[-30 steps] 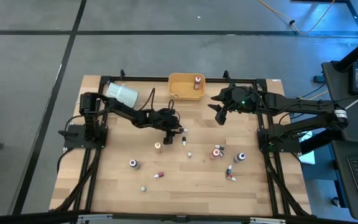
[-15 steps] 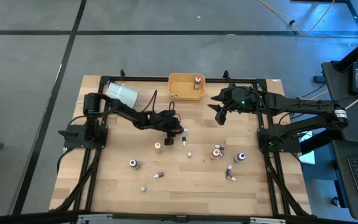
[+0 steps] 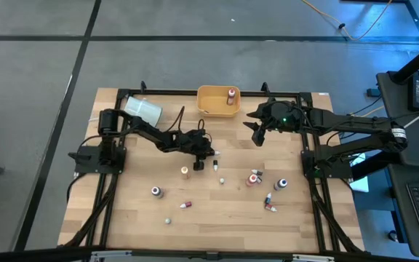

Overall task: Pick & Place food coloring
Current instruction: Put the black food coloring bottle into the yellow bin

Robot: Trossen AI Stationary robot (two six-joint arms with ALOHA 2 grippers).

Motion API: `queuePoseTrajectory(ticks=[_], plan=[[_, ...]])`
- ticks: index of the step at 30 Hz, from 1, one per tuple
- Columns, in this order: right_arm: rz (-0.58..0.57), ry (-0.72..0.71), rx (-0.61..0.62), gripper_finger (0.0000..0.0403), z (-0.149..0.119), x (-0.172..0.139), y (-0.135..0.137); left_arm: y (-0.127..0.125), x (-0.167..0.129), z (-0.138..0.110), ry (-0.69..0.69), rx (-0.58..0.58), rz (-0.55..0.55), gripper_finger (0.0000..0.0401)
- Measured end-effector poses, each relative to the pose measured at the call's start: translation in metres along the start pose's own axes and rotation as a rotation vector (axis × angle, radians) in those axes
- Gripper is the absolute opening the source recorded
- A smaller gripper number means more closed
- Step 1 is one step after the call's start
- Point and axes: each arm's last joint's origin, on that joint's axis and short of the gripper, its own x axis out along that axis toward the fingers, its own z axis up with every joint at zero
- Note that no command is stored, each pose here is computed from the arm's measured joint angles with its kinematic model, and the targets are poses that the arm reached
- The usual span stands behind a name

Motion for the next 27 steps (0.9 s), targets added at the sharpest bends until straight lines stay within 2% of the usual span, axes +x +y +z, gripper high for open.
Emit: queuePoseTrajectory(ticks=[5, 11, 16, 20, 23, 27], plan=[[0.0, 0.003, -0.003, 0.0174, 0.0, 0.0, 0.0, 0.009, -0.021, 0.025, -0.096, -0.012, 0.079, 0.0071], [0.0, 0.002, -0.003, 0.0174, 0.0, 0.0, 0.0, 0.032, -0.062, 0.061, -0.198, -0.057, 0.298, 0.0072], [0.0, 0.002, -0.003, 0.0174, 0.0, 0.0, 0.0, 0.061, -0.091, 0.098, -0.127, -0.09, 0.362, 0.0069], [0.0, 0.001, -0.003, 0.0174, 0.0, 0.0, 0.0, 0.091, -0.101, 0.121, -0.035, -0.131, 0.389, 0.0068], [0.0, 0.001, -0.001, 0.0174, 0.0, 0.0, 0.0, 0.115, -0.098, 0.123, 0.025, -0.174, 0.374, 0.0068], [0.0, 0.001, -0.001, 0.0174, 0.0, 0.0, 0.0, 0.143, -0.082, 0.111, 0.068, -0.293, 0.322, 0.007]])
